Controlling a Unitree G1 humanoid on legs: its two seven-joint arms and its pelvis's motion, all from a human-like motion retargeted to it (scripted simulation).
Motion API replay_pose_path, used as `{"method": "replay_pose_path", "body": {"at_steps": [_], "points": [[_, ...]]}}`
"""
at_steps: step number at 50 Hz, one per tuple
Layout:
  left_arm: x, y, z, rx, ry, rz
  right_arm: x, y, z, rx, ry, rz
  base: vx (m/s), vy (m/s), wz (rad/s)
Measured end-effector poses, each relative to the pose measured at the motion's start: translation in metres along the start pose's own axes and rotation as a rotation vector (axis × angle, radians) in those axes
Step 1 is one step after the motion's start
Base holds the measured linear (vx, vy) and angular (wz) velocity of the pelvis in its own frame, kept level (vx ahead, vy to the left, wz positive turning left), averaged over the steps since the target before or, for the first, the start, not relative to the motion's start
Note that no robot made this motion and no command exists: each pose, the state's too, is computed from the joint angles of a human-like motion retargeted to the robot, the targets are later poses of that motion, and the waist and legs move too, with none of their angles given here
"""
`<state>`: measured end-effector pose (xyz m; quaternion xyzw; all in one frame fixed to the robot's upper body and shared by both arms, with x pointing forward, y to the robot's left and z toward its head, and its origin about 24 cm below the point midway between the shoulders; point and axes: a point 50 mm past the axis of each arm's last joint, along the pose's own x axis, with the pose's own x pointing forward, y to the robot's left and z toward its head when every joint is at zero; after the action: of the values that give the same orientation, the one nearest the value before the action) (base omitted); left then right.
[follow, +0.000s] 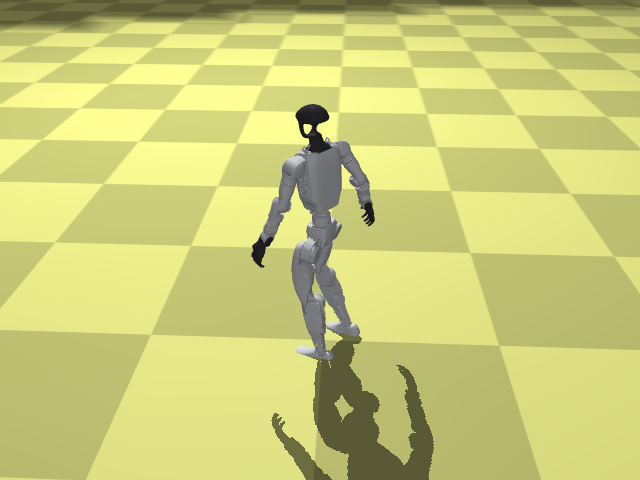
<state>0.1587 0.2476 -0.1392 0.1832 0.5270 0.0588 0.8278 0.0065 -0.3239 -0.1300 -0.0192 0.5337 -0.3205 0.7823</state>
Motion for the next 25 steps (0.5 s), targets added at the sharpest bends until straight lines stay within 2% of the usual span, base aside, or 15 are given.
{"method": "replay_pose_path", "body": {"at_steps": [9,18,25], "points": [[-0.004,-0.008,-0.02,-0.045,0.0,-0.04,-0.005,0.008,-0.012,-0.043,0.011,0.046,0.21,-0.01,1.96],[-0.003,-0.016,-0.008,-0.083,-0.006,-0.05,0.004,0.011,0.009,-0.119,0.0,0.025,0.16,-0.02,1.39],[-0.004,-0.015,-0.022,-0.048,0.047,-0.071,0.008,0.008,0.025,-0.122,-0.023,0.018,0.24,0.04,1.79]]}}
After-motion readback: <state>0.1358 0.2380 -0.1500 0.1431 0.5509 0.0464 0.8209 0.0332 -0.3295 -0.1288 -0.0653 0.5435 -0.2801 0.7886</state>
